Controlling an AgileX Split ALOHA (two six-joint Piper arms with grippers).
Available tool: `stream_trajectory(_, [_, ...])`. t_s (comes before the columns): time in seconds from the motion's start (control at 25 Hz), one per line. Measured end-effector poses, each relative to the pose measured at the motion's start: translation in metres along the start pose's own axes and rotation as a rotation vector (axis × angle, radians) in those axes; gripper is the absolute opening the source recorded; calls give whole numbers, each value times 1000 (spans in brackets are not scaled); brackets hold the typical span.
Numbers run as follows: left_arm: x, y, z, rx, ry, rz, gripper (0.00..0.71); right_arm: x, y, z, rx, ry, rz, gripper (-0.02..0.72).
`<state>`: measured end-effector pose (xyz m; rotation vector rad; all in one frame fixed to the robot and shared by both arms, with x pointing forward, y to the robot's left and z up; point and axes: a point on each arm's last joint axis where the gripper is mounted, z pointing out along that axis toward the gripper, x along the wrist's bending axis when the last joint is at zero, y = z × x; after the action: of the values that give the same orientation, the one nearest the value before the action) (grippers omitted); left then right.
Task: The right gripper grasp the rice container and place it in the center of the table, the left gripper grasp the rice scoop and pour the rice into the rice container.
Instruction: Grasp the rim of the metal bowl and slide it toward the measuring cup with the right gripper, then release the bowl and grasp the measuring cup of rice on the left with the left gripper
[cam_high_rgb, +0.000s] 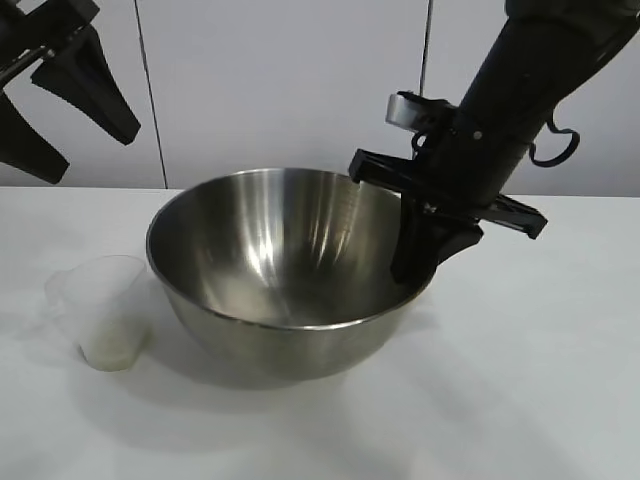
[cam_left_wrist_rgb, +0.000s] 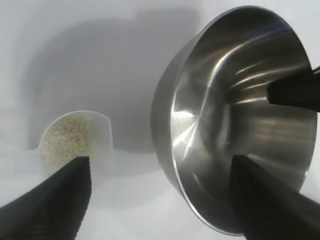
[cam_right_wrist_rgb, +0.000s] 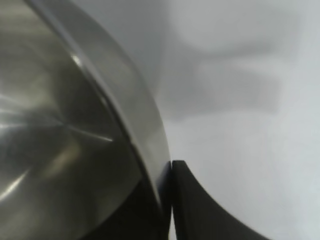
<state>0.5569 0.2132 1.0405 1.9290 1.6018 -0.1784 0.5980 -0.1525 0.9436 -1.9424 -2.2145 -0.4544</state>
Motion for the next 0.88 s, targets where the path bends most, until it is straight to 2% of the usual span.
stream_trajectory(0.12, [0, 0, 0, 0, 0, 0, 550, -4, 1, 9, 12, -20, 16, 34])
stream_trajectory(0.2, [0, 0, 0, 0, 0, 0, 550, -4, 2, 10, 5, -15, 22, 87])
stream_trajectory(0.36, [0, 0, 0, 0, 0, 0, 550, -3, 3, 9, -1, -6, 28, 337])
stream_trajectory(0.44, [0, 0, 0, 0, 0, 0, 550, -2, 3, 8, -4, -5, 26, 417])
stream_trajectory(0.56, [0, 0, 0, 0, 0, 0, 550, -1, 9, -8, -46, -10, 6, 451])
stream_trajectory(0.68, [0, 0, 0, 0, 0, 0, 550, -2, 21, -49, -151, -32, -31, 454])
stream_trajectory(0.8, [0, 0, 0, 0, 0, 0, 550, -13, 32, -102, -298, -113, -77, 454])
stream_trajectory(0.88, [0, 0, 0, 0, 0, 0, 550, -26, 33, -136, -383, -199, -102, 454])
